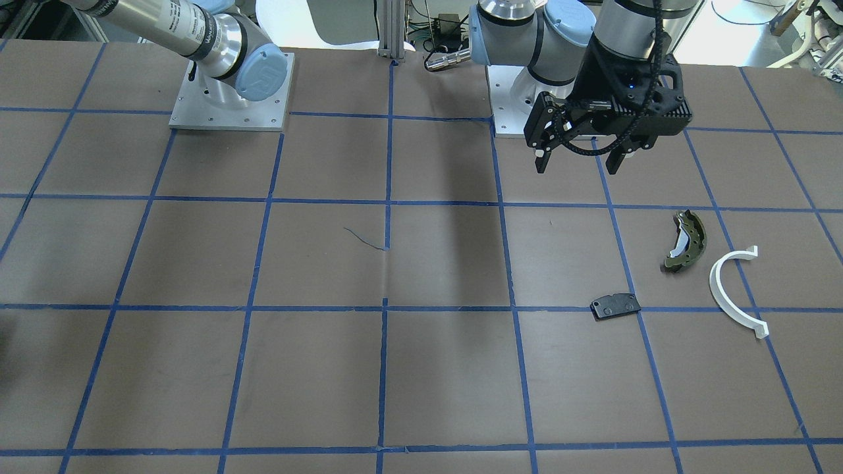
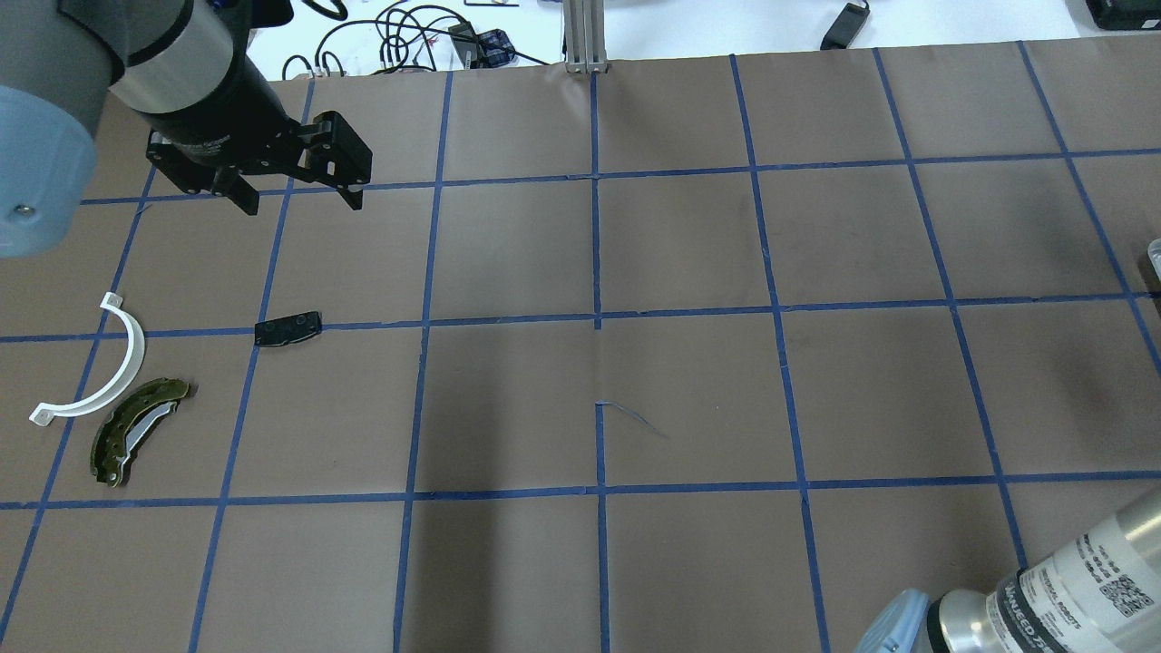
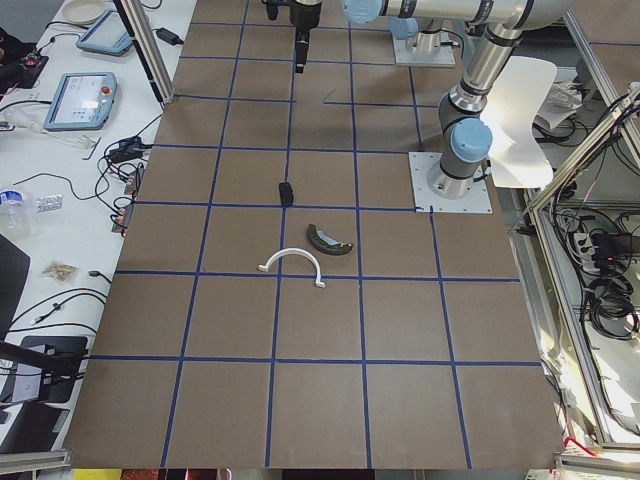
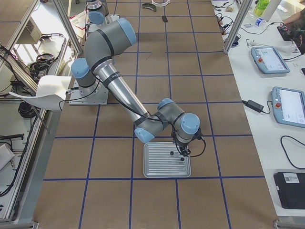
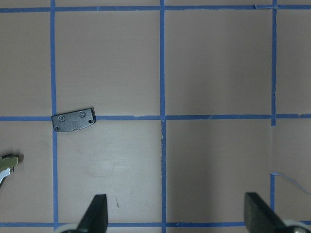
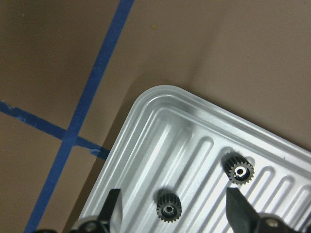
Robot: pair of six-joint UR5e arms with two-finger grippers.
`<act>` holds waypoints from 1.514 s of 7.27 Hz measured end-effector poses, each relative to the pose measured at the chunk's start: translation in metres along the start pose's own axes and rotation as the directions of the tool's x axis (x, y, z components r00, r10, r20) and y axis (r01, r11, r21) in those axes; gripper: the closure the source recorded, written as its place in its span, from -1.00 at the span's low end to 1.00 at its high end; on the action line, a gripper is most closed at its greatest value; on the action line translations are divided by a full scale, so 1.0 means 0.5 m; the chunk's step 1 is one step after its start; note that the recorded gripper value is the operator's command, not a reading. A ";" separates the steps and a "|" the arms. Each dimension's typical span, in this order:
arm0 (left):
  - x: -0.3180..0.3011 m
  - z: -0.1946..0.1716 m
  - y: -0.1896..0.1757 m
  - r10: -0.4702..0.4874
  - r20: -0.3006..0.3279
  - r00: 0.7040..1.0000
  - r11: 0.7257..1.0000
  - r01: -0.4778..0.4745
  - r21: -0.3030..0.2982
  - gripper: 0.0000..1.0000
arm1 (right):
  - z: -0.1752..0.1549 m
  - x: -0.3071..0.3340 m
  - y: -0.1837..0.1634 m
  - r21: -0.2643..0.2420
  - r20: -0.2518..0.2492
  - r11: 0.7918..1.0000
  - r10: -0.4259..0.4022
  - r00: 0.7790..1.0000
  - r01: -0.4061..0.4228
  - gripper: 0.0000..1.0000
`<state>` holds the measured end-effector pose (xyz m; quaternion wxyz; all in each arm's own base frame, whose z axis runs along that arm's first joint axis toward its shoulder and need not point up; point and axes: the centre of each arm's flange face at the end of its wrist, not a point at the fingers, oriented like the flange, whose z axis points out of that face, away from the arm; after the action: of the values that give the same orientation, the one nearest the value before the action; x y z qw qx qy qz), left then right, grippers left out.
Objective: Place bearing gear from tray to pile
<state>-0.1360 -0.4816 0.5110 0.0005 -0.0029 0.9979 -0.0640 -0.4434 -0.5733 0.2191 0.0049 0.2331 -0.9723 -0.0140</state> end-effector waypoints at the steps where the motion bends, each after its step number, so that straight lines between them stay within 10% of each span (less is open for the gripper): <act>1: 0.000 0.000 0.000 0.000 0.000 1.000 1.000 0.000 0.000 -1.00 | 0.013 0.003 0.005 -0.013 0.004 1.000 0.003 1.000 -0.003 -0.26; 7: 0.000 0.000 0.000 0.000 -0.002 1.000 1.000 0.000 0.000 -1.00 | 0.069 0.018 0.022 -0.071 0.009 0.997 0.009 1.000 -0.008 -0.01; 10: 0.000 0.000 0.000 0.000 -0.002 1.000 1.000 0.000 0.000 -1.00 | 0.070 0.019 0.022 -0.071 0.009 0.997 0.011 1.000 -0.011 1.00; 11: 0.000 0.000 0.000 0.000 -0.002 1.000 1.000 0.000 0.000 -1.00 | 0.068 0.020 0.023 -0.071 0.007 0.997 0.013 1.000 -0.013 1.00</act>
<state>-0.1361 -0.4815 0.5108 -0.0003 -0.0029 0.9980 -0.0639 -0.4579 -0.5669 0.1854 0.0097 0.2265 -0.9727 -0.0493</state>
